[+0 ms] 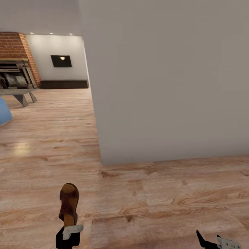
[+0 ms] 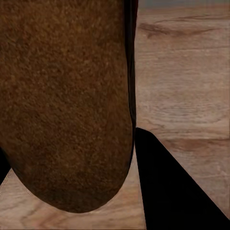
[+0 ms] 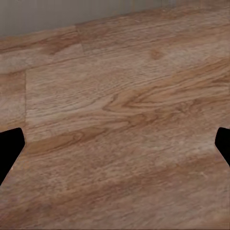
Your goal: Pick up the two gym shoes and the two sandals from the corridor floor and place them onto the hallstand (shoe rack) in the corridor, making sure they are on the rack and not on the floor. Arrange them so the two gym shoes are next to each other and the two sandals are next to each other.
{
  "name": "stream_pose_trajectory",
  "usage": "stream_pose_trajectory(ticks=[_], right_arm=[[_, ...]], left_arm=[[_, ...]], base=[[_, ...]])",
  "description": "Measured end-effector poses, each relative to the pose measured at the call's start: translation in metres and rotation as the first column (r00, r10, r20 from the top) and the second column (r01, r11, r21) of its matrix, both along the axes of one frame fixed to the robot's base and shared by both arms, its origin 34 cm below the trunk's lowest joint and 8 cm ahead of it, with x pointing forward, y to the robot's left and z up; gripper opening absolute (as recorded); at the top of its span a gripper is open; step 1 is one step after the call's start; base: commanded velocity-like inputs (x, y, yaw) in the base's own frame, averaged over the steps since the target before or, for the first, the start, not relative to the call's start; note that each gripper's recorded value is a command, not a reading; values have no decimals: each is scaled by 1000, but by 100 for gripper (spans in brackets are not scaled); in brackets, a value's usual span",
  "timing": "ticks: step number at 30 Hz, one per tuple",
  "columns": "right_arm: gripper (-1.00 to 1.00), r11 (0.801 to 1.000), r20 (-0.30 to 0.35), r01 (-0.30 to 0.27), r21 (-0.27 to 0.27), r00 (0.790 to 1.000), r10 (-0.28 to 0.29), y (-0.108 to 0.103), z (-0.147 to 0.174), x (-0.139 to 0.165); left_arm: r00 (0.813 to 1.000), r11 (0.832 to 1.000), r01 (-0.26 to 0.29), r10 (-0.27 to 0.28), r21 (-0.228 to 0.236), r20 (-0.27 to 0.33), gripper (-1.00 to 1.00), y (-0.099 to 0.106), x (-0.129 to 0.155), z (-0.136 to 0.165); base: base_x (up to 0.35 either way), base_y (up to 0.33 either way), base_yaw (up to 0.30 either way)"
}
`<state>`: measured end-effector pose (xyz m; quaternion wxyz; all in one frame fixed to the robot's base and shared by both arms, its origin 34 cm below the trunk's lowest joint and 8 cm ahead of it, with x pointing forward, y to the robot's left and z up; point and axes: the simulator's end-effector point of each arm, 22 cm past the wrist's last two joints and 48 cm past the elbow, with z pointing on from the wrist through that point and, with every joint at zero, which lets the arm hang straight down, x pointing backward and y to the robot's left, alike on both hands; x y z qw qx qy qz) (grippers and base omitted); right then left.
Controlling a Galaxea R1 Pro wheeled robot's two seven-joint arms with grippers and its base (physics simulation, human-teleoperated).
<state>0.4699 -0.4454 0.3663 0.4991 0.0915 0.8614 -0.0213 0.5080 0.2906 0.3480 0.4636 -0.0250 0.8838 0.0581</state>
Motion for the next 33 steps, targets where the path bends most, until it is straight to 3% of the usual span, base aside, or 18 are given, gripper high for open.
stream_pose_trajectory(ticks=[11,33], right_arm=[[100,1000,-1,-2,2,1000,2,2,-1,0],[100,1000,-7,-4,8,1000,4,5,-3,-1]], left_arm=[[1000,1000,-17,17,-9,2,-100,2,0,0],[1000,1000,-14,14,-17,1,-100,-2,0,-1]], base=[[308,28,266],[14,4,277]])
